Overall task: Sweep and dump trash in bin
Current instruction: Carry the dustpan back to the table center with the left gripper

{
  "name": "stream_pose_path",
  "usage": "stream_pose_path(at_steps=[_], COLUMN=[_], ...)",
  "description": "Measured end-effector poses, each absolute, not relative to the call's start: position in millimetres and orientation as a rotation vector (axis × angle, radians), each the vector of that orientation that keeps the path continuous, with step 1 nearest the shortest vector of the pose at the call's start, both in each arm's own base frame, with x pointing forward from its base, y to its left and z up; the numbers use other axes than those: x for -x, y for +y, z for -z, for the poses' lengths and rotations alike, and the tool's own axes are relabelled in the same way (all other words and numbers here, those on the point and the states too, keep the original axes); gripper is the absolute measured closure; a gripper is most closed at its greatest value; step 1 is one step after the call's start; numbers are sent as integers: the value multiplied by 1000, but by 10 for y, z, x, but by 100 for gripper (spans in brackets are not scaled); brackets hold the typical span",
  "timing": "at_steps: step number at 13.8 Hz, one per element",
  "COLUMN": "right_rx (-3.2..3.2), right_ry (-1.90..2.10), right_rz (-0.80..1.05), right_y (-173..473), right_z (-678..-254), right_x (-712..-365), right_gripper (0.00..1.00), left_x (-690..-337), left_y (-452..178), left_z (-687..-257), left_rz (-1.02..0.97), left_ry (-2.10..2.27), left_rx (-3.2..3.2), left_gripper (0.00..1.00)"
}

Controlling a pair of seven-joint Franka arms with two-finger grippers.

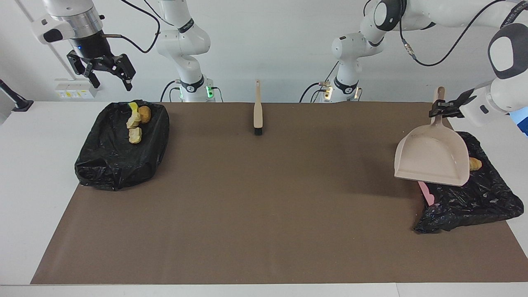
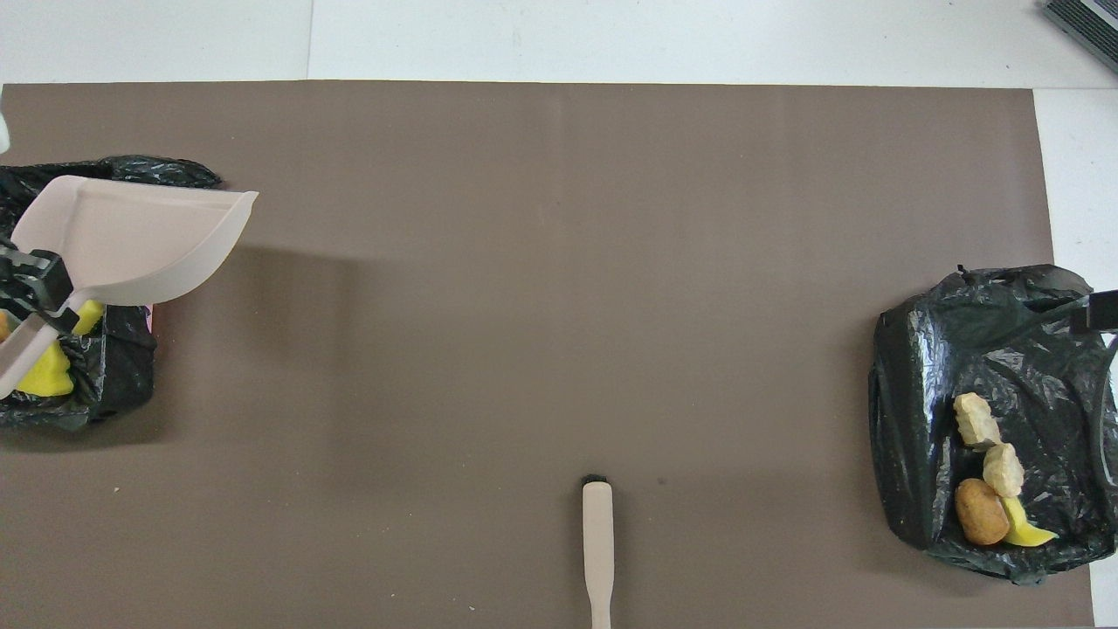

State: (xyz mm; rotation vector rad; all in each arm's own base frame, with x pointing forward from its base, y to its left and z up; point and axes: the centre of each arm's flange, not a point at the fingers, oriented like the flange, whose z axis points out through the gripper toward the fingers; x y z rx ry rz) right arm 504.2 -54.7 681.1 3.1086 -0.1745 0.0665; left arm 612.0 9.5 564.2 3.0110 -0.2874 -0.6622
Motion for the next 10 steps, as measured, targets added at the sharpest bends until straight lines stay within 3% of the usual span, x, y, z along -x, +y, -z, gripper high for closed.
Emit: stream_pose_path(at_steps=[10], right_rx=[-3109], right_ry=[-175], right_rz=[-66], right_y=[-547], right_z=[-6810], right_x=[-5042], right_gripper=[0], left_x=[-5957], left_y=[-1757], left_z=[-5261], left_rz=[444], left_ry=[-355], left_rx=[-3026], left_gripper=[69])
